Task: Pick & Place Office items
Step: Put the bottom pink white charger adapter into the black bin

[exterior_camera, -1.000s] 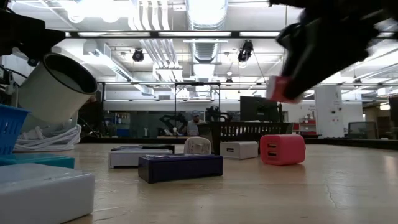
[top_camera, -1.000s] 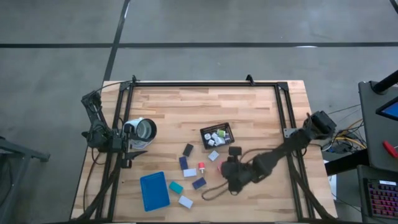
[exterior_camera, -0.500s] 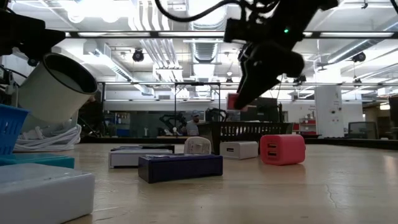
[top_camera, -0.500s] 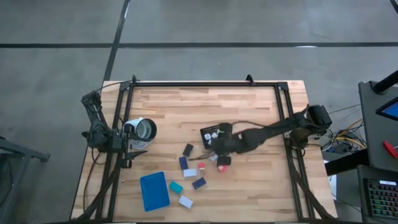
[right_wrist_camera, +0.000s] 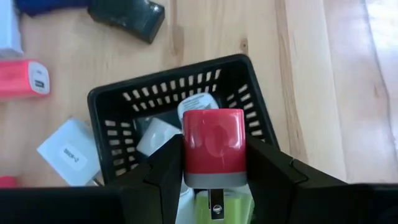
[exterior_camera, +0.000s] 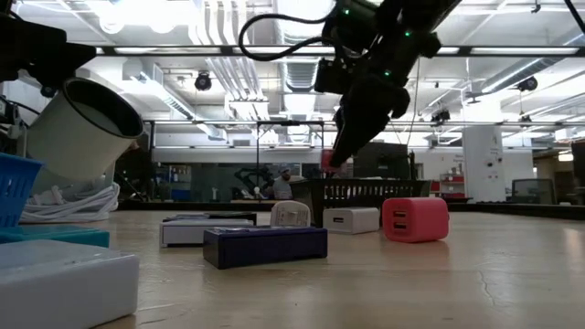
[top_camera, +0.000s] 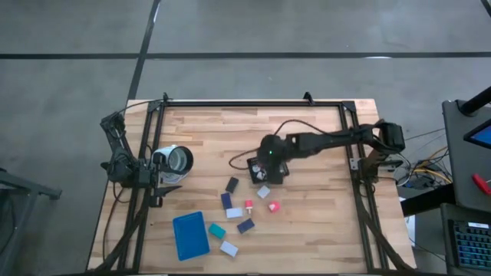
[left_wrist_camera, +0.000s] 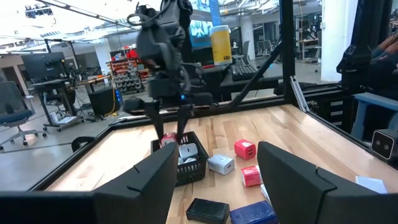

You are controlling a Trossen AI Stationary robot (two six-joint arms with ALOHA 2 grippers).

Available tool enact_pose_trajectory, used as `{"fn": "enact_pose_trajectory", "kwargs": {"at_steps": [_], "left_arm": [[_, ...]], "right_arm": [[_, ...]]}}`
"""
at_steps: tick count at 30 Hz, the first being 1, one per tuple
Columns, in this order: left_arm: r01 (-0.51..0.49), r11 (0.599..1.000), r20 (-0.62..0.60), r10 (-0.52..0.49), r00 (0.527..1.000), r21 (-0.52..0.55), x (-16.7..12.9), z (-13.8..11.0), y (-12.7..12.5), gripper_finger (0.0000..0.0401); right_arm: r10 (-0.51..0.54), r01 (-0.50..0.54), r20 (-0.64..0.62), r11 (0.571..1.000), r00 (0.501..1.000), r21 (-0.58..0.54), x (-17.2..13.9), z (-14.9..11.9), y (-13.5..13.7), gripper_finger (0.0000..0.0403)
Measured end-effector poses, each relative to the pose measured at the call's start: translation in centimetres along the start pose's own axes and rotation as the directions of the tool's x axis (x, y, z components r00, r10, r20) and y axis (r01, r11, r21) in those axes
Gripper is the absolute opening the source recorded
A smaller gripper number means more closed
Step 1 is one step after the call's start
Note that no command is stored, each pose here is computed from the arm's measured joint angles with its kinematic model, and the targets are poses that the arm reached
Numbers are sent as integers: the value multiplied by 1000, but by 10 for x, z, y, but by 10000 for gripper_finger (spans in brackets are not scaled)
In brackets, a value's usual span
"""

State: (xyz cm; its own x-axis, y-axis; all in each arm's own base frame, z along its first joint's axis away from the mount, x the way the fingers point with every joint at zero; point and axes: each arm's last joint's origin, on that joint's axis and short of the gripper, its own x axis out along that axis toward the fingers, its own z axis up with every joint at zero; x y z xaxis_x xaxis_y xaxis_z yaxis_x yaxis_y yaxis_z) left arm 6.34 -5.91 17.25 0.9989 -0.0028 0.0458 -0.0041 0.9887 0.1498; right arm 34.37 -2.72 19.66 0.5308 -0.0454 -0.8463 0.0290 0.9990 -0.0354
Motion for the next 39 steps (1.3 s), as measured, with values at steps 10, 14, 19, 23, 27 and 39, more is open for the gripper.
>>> {"fn": "enact_pose_trajectory", "kwargs": {"at_steps": [10,14,19,23,27,39], "left_arm": [[0,1000,0,0,1000,1,0,0,0,225],[0,1000,0,0,1000,0,0,0,0,225],[0,1000,0,0,1000,0,0,0,0,225],[0,1000,0,0,1000,0,0,0,0,225],[0,1000,0,0,1000,1,0,0,0,225],[0,1000,0,0,1000,0,0,0,0,225]], "right_arm": [[38,-37,-5,998,999,40,6,-2,-15,146],[37,-35,-35,998,999,43,17,-6,-15,146],[37,-33,-59,998,998,58,27,-9,-15,146],[37,-33,-65,998,997,59,29,-10,-15,146],[35,-32,-65,998,997,59,30,-10,-15,146],[35,-29,-73,996,997,78,32,-12,-15,149]]}}
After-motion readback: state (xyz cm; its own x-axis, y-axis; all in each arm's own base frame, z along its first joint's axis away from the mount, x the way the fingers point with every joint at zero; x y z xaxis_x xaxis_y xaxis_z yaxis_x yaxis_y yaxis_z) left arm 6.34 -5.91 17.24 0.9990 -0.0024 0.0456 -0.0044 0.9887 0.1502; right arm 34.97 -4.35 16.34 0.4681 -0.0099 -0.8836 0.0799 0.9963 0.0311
